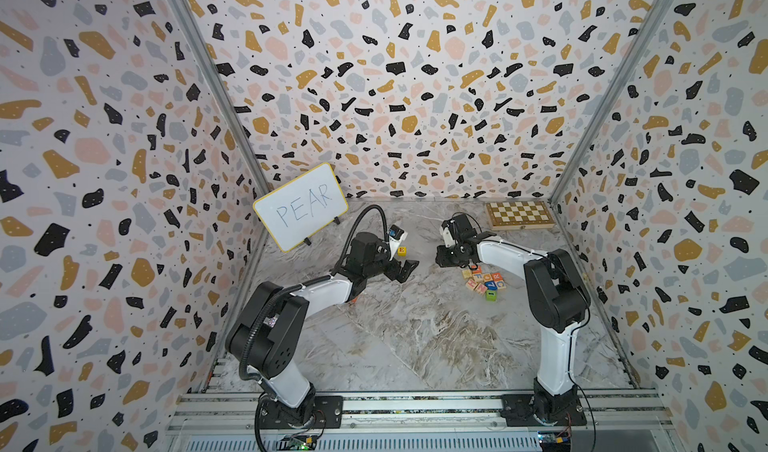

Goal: Spell the uppercase word “pear” with letter blocks
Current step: Pick up the letter block from the center of the board.

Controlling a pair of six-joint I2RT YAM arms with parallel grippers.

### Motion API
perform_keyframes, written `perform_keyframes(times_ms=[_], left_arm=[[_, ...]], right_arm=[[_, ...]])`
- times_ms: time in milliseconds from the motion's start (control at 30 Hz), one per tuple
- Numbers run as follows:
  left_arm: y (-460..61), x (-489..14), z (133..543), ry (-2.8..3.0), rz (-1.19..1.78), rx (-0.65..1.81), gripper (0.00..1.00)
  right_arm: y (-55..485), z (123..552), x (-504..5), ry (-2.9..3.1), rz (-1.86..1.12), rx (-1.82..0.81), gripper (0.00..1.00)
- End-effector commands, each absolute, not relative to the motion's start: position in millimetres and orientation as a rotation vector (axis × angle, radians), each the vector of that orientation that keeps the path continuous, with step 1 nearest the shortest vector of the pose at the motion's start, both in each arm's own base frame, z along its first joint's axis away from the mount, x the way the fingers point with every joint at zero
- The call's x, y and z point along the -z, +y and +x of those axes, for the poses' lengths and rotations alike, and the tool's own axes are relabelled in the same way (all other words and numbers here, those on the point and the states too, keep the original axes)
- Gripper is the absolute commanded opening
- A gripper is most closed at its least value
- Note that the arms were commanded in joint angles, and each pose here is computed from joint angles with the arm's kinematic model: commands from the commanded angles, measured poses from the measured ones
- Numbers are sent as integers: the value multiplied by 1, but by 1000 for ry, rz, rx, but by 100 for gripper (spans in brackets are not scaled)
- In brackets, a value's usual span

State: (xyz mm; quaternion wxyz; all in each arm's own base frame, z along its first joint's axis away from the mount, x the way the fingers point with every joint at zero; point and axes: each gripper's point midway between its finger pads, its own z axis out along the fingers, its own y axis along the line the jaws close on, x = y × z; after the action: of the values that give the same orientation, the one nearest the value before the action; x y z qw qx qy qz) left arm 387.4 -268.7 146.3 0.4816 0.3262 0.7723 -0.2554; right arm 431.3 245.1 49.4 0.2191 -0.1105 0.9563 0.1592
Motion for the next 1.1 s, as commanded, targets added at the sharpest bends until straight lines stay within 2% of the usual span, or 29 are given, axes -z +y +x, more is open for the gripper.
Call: perform_keyframes(times_ms=[0, 133, 267, 533, 933, 1067], left_arm=[[-265, -158, 391, 1848, 749, 617, 99], [-268, -163, 389, 1818, 760, 637, 99], [-270, -165, 386, 1813, 768, 654, 99], [-271, -165, 382, 1807, 773, 675, 99], [-336, -176, 326, 1649, 1162, 881, 99], [-349, -177, 321, 1624, 1217, 929, 99]], right_arm=[[247, 432, -54, 2657, -333, -392, 35], [233, 435, -69, 2641, -303, -287, 35], [196, 435, -86, 2640, -209, -223, 42], [116, 422, -71, 2708, 39, -175, 53], [122, 414, -49, 2755, 21, -203, 55], [123, 413, -43, 2763, 19, -190, 55]])
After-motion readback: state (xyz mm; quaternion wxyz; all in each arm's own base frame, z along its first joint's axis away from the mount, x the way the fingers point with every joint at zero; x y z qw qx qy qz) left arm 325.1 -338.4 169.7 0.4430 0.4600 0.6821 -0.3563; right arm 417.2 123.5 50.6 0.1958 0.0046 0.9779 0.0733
